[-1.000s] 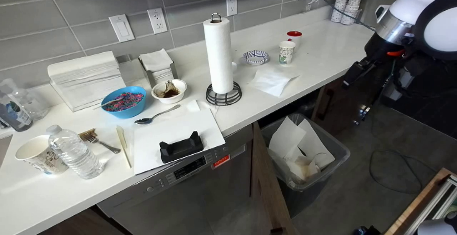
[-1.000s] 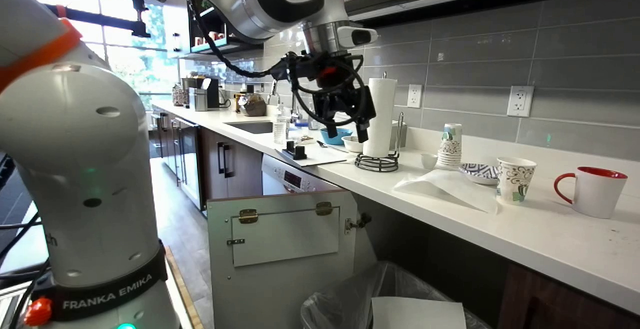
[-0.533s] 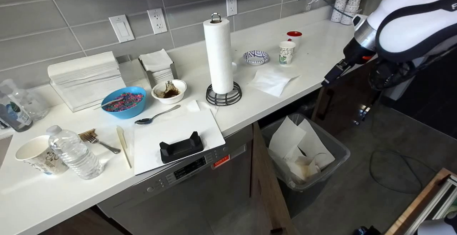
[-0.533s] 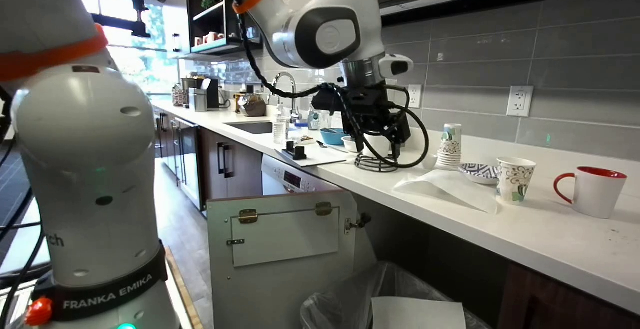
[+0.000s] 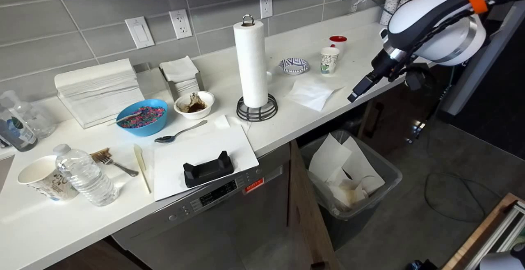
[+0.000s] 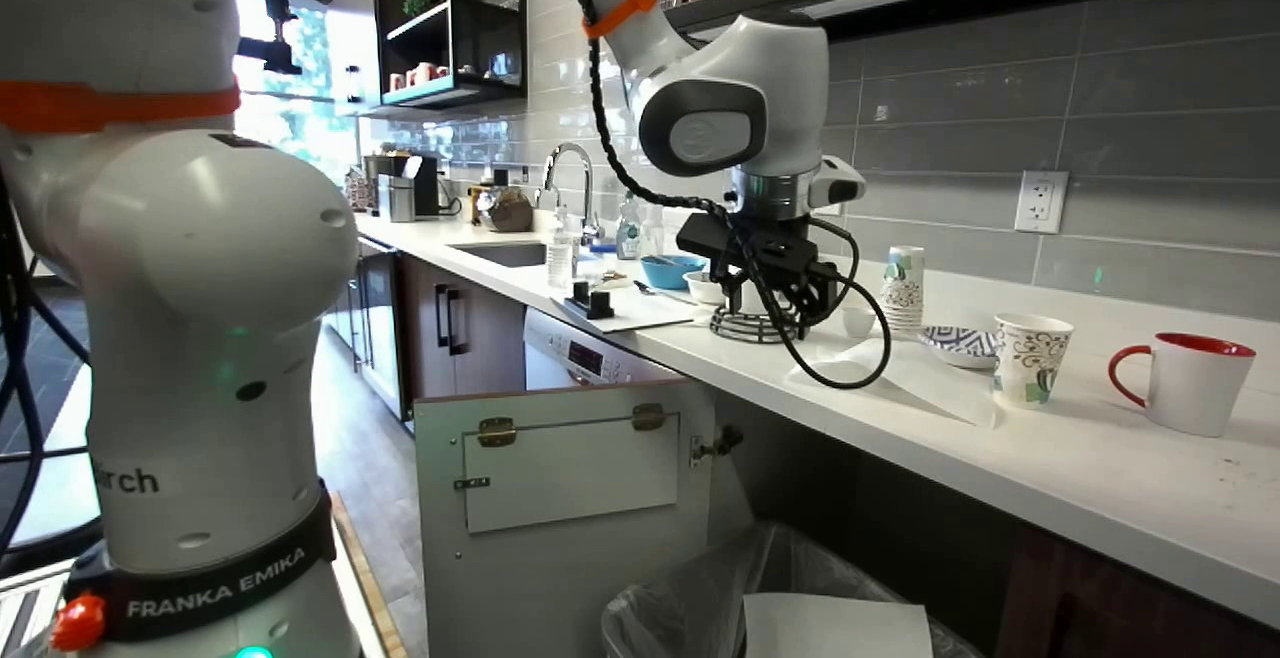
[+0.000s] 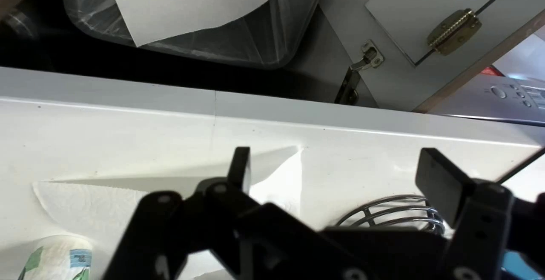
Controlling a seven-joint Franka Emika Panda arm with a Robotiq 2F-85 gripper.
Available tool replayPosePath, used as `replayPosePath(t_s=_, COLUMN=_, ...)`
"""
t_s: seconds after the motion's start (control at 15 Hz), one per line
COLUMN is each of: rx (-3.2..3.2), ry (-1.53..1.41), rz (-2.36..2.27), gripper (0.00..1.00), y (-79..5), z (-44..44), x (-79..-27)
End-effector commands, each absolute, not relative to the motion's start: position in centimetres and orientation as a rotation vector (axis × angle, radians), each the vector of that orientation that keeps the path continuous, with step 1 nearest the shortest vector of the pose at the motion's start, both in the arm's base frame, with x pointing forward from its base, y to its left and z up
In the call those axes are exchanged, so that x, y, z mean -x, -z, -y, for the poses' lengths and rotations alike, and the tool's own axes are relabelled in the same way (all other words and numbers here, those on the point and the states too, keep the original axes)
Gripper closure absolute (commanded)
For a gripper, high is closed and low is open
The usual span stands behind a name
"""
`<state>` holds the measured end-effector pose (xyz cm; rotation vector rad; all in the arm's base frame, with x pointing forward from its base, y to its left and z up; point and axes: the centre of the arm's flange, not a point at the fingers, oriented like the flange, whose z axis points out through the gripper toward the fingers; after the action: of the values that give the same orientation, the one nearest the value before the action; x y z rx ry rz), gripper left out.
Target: Push the tissue forward
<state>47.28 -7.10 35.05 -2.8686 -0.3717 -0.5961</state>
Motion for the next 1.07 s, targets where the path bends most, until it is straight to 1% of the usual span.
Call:
replayPosePath(t_s=0.0, rx=2.862, ry=0.584, rz=0.378, gripper=0.0, y=-34.8, z=7.2, x=-47.9)
replayPosePath(t_s=0.27, rx=2.868, ry=0.572, rz=0.385, gripper=0.0, y=-34.4, z=7.3, x=-48.8)
replayPosePath(t_s=0.6, rx=2.925, ry=0.658, rz=0.331, gripper=0.0, y=-33.9, z=8.6, x=-52.1)
replayPosePath(t_s=1.0, rx=2.952, ry=0.618, rz=0.267, gripper=0.0, y=-32.7, z=10.2, x=-54.3)
